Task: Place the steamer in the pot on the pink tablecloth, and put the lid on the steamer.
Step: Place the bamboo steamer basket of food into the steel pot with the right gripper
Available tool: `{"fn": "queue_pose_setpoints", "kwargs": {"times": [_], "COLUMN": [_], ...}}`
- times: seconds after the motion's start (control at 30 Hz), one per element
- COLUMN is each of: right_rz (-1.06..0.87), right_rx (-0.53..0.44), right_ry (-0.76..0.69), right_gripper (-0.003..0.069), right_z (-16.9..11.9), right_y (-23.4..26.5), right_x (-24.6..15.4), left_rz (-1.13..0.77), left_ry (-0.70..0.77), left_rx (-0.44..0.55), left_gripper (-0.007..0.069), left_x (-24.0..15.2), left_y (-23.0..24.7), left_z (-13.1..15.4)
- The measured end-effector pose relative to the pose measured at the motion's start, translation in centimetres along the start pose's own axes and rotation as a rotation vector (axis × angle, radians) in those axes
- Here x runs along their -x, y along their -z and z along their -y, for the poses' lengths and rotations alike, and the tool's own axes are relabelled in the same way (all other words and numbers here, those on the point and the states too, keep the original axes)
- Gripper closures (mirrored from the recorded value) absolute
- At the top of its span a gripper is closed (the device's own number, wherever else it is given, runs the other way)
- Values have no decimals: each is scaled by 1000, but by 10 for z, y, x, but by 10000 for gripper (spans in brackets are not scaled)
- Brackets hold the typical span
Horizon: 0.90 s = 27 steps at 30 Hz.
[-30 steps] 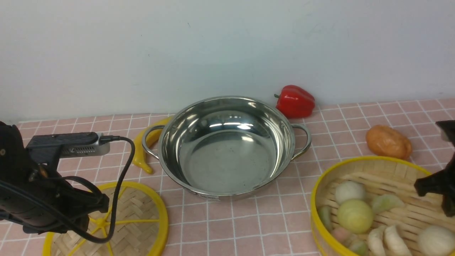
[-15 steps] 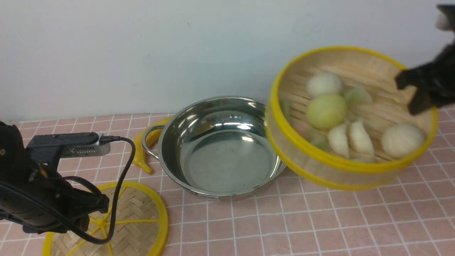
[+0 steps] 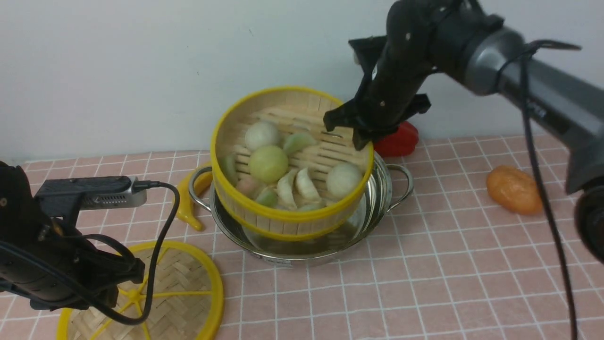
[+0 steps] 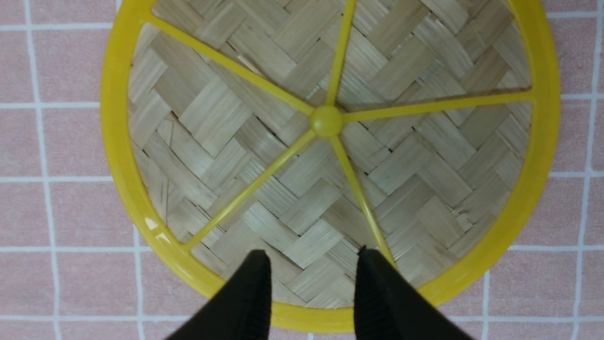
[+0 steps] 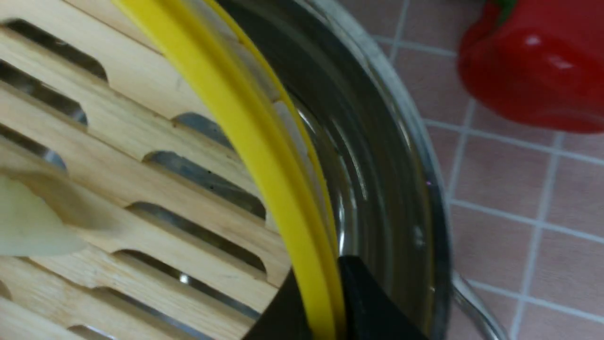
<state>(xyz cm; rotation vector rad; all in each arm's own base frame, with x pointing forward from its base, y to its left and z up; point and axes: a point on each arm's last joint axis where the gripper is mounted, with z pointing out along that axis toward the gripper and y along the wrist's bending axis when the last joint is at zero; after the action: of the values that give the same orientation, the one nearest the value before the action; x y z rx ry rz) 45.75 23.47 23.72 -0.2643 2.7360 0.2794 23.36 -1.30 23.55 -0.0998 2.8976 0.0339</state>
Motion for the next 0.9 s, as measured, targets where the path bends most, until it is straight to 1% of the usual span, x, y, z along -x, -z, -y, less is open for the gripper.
{"fn": "queue_pose_setpoints", "kwargs": {"times": [0.1,0.23,0.47,0.7,0.77,0.83,0.9], "right_rz": [-39,-59,-82,-78,-78,-75,-74], "right_rx": [-25,-66,-77,-73,-72,-66,-66], "right_ry": [-4,-2,-4,-14,-16,-26,-26], "right_gripper": [606,606,606,605,594,545,515], "right_z": [3,8,11,11,11,10,10], "right_y": [-21,-36,-51,-55,-55,-55,-55], "right_x": [-4,-7,-10,-10,-10,-10,-9], "left_rz": [0,0,0,0,0,0,0], "left_ry": [-1,-2,-2,-2,-2,-2,-2], "left_rx": [0,0,0,0,0,0,0], "left_gripper": [382,382,382,382,382,382,382], "left_x": [0,0,0,0,0,0,0], "left_y": [0,0,0,0,0,0,0], "left_z": [0,0,0,0,0,0,0]}}
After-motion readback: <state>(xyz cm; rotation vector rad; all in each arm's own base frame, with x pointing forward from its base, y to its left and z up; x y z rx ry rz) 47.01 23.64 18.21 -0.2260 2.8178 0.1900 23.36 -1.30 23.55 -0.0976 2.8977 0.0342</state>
